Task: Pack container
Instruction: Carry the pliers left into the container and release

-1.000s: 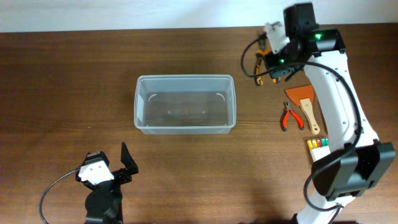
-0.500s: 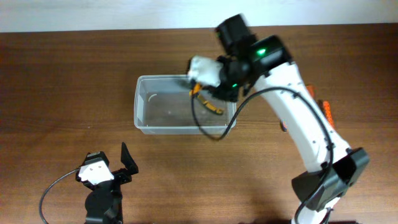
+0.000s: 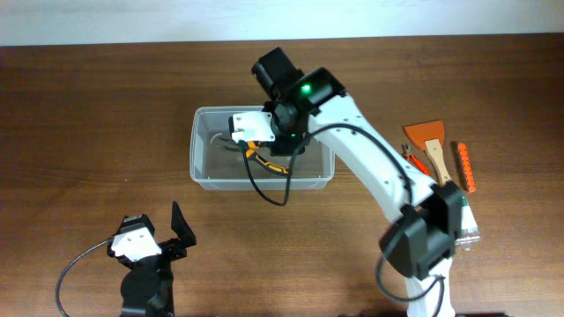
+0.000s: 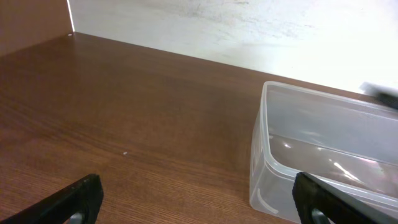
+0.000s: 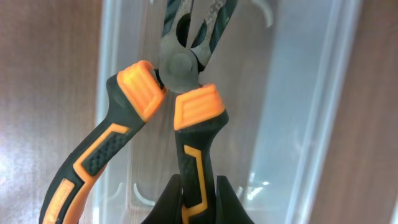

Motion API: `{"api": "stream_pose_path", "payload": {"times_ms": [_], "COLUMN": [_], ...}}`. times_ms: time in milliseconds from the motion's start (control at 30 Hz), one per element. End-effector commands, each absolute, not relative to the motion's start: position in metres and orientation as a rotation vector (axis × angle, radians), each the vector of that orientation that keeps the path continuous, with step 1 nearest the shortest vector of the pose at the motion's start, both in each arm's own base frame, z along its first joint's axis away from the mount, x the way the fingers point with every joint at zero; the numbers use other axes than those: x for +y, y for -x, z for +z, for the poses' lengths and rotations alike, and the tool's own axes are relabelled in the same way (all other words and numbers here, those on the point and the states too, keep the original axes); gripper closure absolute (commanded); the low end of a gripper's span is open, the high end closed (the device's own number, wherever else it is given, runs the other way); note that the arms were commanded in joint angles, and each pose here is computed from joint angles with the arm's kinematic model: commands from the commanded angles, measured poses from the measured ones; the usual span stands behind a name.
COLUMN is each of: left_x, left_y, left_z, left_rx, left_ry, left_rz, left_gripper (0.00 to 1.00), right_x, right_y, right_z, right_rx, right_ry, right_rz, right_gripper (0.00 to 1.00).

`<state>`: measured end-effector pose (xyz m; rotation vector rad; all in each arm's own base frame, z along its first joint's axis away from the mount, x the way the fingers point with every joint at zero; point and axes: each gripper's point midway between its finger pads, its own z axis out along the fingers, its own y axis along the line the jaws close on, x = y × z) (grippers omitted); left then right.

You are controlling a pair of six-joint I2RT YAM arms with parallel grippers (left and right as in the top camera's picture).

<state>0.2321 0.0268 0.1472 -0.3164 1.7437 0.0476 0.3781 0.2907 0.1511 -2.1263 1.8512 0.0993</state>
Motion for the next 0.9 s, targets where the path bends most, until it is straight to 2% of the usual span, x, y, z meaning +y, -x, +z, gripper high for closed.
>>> {"api": "stream_pose_path", "payload": {"times_ms": [0, 600, 667, 700, 733, 867], "left_x": [0.027, 0.027, 0.027, 0.027, 0.027, 0.027], "left_y": [-0.232, -0.232, -0.232, -0.232, -0.232, -0.232], "left_z": [0.147, 0.147, 0.147, 0.147, 0.147, 0.147], "left_rx": [1.743, 1.743, 1.743, 1.743, 1.743, 1.743], "left_ry": [0.309, 0.309, 0.309, 0.309, 0.309, 0.309], "left_rz": [0.054, 0.054, 0.054, 0.054, 0.054, 0.054], "left_gripper": [0.01, 0.01, 0.01, 0.01, 0.01, 0.01], "right_x": [0.29, 0.295, 0.297, 0.298, 0.298, 0.299], "right_y": [-0.387, -0.391, -0.393, -0.394, -0.393, -0.393], "right_z": [0.145, 0.072, 0.072, 0.073, 0.073, 0.073], "right_rx": [1.866, 1.984, 2.003, 2.003, 2.002, 2.047], "right_ry": [2.113, 2.172, 2.138, 2.134, 2.134, 2.09], "right_rz": [0.094, 0.162, 0.164, 0.165, 0.168, 0.181], "right_gripper": [0.96, 0.95, 0.83, 0.71, 0.64, 0.48]}}
